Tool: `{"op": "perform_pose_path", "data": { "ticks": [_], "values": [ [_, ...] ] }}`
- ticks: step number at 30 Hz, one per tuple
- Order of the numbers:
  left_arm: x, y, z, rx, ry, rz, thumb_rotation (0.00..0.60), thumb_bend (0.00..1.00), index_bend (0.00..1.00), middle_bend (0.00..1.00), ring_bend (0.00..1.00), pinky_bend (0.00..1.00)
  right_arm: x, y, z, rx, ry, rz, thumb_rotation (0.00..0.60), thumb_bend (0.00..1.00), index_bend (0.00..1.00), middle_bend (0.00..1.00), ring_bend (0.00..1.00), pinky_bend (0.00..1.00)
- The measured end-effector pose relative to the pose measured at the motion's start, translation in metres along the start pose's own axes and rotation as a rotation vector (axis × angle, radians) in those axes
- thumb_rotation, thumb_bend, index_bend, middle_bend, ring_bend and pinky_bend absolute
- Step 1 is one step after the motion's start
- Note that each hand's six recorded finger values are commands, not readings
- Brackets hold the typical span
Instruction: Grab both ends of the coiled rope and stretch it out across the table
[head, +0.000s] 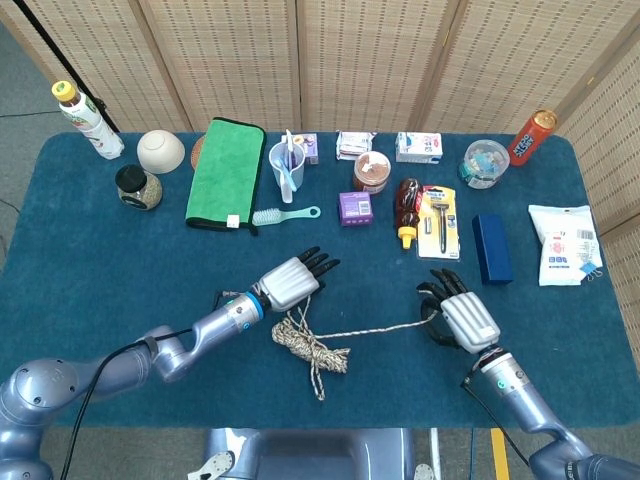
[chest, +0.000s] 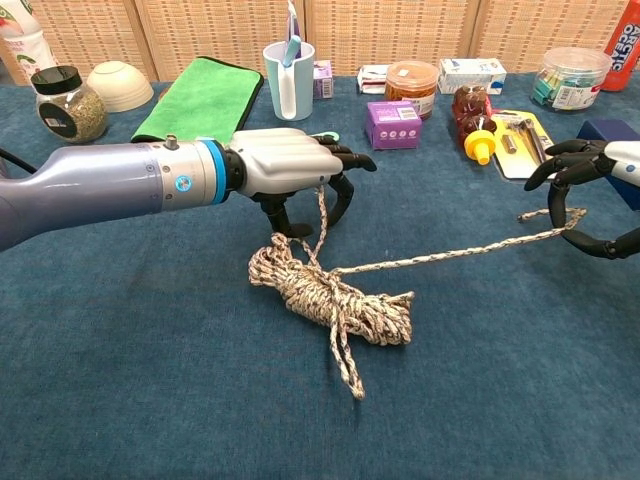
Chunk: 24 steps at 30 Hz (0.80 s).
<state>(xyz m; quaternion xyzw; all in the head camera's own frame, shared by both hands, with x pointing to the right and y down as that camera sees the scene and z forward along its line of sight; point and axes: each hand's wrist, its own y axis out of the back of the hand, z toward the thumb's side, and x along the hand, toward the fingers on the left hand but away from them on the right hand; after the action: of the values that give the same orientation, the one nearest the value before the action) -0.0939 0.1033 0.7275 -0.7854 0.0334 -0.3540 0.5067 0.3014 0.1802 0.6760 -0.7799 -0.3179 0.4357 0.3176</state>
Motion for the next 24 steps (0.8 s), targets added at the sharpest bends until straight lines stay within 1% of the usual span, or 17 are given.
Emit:
{"op": "perform_pose_path", "data": {
  "ticks": [15,24],
  "values": [
    [0.0056,-0.0056,-0.0006,0.000,0.004,-0.015,0.600,0.38,0.46,0.00,0.00,0.00,0.0001,-0.0009,-0.0035,0.003,-0.012,0.005,0.600,0.51,0.64,0.25,0.02,0.00],
    [0.0070,-0.0084,-0.0021,-0.003,0.012,-0.015,0.600,0.38,0.52,0.00,0.00,0.00,-0.0005,-0.0030,-0.0043,0.002,-0.015,0.009,0.600,0.51,0.64,0.25,0.03,0.00]
  ]
}}
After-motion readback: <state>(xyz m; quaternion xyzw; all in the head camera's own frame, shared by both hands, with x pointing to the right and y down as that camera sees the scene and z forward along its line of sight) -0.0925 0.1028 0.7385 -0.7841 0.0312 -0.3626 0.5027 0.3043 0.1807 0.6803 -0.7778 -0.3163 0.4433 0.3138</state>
